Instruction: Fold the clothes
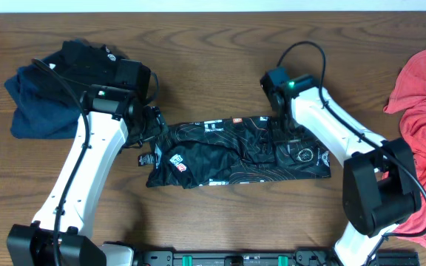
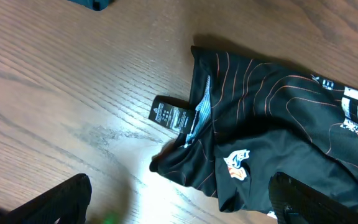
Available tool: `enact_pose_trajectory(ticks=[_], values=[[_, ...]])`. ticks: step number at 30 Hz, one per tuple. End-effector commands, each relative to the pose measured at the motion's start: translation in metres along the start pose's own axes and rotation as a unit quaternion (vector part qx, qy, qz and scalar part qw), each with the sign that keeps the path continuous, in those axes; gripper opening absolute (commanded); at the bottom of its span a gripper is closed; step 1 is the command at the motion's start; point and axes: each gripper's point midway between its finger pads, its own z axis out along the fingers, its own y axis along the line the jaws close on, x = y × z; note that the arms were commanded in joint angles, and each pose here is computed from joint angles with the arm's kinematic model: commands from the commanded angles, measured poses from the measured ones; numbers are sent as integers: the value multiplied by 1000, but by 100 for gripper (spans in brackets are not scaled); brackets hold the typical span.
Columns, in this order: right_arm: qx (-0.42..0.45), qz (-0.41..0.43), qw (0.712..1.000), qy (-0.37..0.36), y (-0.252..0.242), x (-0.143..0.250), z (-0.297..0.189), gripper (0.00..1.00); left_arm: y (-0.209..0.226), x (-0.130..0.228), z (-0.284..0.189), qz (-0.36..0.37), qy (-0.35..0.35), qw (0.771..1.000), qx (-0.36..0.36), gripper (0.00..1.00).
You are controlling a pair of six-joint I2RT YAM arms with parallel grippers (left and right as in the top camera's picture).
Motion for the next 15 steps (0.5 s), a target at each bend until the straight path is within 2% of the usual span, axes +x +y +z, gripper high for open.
enact_pose_trajectory(ticks=[1,5,10,15], values=[[53,81,995,-12,-21,0,12,48,4,0,-1,2,-1,1000,-7,93],[31,97,995,-22,-15,-7,15,49,5,1,-1,2,1,1000,-8,93],[-53,44,998,-11,17,-9,15,50,5,1,-1,2,2,1000,-9,93],[-71,21,997,4,24,-1,16,54,5,1,-1,2,2,1000,-9,93]])
